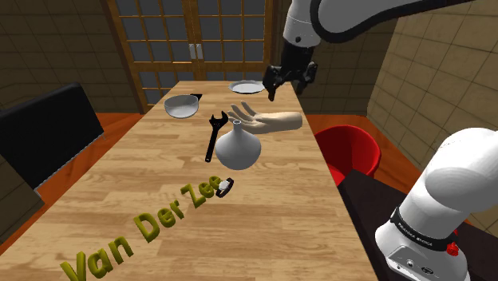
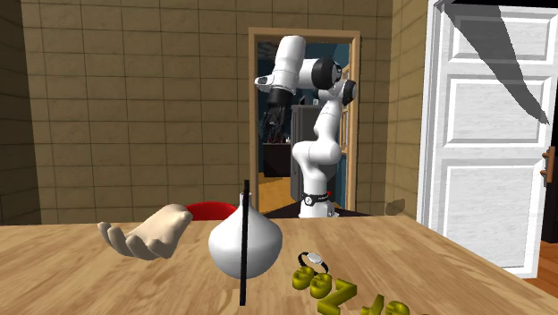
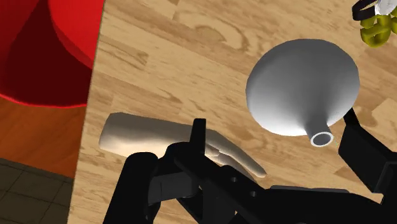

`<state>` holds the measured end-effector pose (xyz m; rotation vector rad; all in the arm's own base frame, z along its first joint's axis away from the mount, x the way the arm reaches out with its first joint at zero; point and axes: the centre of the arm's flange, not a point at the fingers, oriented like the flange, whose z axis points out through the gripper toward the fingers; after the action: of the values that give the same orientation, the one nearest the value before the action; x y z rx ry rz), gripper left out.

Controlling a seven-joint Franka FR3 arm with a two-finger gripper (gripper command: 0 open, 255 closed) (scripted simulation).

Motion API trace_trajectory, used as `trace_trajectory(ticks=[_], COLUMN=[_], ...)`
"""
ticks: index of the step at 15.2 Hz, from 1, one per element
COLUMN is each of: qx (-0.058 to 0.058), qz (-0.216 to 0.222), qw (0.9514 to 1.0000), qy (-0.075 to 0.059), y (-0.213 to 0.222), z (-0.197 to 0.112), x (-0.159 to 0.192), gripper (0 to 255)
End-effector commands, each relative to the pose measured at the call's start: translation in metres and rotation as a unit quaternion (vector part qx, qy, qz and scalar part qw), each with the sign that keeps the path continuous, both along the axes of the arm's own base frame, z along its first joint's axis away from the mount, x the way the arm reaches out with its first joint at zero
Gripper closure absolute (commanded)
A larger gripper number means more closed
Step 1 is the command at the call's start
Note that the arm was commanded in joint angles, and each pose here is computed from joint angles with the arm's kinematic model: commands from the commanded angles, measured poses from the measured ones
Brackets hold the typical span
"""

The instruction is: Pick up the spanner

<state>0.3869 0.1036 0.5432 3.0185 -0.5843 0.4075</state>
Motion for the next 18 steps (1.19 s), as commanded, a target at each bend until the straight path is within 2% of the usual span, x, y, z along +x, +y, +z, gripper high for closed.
trace_trajectory(ticks=[1, 4, 8, 11, 15, 18], qx=[0.012, 0.028, 0.049, 0.065, 0.086, 0.087], qz=[-0.030, -0.072, -0.127, -0.168, -0.222, -0.225], qw=[0.9994, 0.9966, 0.9892, 0.9810, 0.9665, 0.9656], qy=[-0.013, -0.031, -0.055, -0.073, -0.096, -0.097], y=[0.015, 0.034, 0.057, 0.072, 0.087, 0.088], z=[-0.009, -0.023, -0.039, -0.048, -0.059, -0.070], x=[0.014, 0.042, 0.081, 0.112, 0.157, 0.159], gripper=[0, 0, 0, 0, 0, 0])
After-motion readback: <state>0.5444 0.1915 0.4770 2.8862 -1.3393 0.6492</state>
